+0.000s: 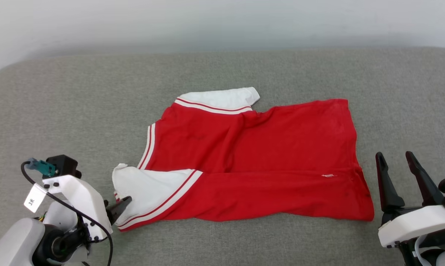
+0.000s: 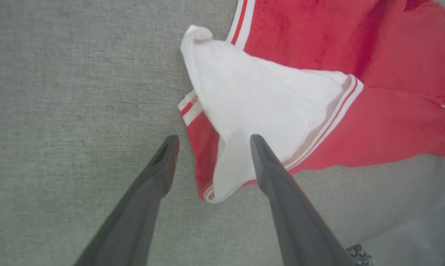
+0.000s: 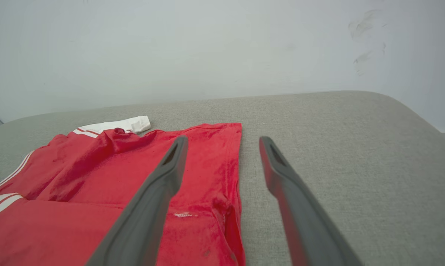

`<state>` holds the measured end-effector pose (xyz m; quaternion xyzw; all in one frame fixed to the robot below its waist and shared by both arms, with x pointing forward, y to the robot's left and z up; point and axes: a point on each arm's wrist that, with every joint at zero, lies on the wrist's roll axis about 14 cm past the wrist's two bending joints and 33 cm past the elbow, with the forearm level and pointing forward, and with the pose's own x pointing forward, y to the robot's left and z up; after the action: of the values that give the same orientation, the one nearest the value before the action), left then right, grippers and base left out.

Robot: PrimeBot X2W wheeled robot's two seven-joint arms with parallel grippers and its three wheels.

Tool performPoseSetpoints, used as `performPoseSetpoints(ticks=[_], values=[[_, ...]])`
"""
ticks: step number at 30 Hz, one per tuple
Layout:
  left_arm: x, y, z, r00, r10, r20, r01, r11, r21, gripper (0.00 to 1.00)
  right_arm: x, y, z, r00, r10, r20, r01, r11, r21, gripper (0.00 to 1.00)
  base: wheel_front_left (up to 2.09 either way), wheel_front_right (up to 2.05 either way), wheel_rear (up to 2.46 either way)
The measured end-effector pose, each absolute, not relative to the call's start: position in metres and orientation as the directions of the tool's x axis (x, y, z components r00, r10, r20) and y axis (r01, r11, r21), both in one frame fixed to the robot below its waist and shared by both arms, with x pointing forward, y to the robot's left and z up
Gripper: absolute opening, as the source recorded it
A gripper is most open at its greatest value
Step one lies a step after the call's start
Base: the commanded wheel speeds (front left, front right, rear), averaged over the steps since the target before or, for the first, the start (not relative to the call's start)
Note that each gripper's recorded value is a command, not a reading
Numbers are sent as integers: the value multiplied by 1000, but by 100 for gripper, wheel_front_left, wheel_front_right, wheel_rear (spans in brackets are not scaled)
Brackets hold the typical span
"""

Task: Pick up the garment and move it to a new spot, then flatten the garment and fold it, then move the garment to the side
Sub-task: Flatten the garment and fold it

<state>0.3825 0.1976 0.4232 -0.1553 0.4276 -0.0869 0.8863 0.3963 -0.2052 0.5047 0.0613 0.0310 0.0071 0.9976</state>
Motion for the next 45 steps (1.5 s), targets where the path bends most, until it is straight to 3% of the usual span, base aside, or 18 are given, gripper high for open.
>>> performPoseSetpoints(ticks=[8, 9, 10, 11, 17, 22, 30, 37, 43, 44, 45], values=[[369, 178, 371, 434, -329, -839, -35, 924, -381, 98, 401, -217, 479, 990, -22, -142, 43, 988, 147, 100, 0, 0, 0], [369, 176, 368, 426, -334, -841, -35, 922, -385, 42, 401, -219, 476, 988, -25, -153, 49, 987, 152, 100, 0, 0, 0], [369, 175, 367, 420, -340, -841, -35, 920, -389, 15, 401, -220, 474, 986, -28, -161, 54, 986, 158, 100, 0, 0, 0], [369, 173, 366, 417, -347, -840, -36, 917, -397, 0, 400, -222, 470, 983, -31, -180, 61, 985, 163, 100, 0, 0, 0], [373, 167, 368, 461, -366, -808, -13, 908, -419, 0, 397, -234, 454, 957, -29, -287, 84, 980, 179, 100, 0, 0, 0], [380, 173, 382, 534, -349, -770, 25, 917, -399, 0, 379, -241, 421, 855, 3, -519, 85, 986, 145, 100, 0, 0, 0], [401, 176, 419, 657, -322, -681, 102, 934, -343, 0, 381, -216, 412, 751, 109, -651, -20, 989, 144, 100, 0, 0, 0], [409, 176, 424, 673, -308, -672, 118, 942, -314, 0, 389, -192, 390, 670, 185, -719, -91, 982, 168, 100, 0, 0, 0], [406, 171, 415, 658, -317, -683, 112, 938, -328, 0, 381, -187, 360, 558, 206, -804, -85, 978, 191, 100, 0, 0, 0], [405, 171, 413, 655, -319, -685, 108, 937, -333, 0, 380, -186, 357, 542, 211, -813, -78, 977, 201, 40, 0, 0, 0], [404, 170, 412, 652, -321, -687, 105, 935, -338, 0, 380, -185, 356, 535, 214, -817, -76, 976, 206, 30, 0, 0, 0]])
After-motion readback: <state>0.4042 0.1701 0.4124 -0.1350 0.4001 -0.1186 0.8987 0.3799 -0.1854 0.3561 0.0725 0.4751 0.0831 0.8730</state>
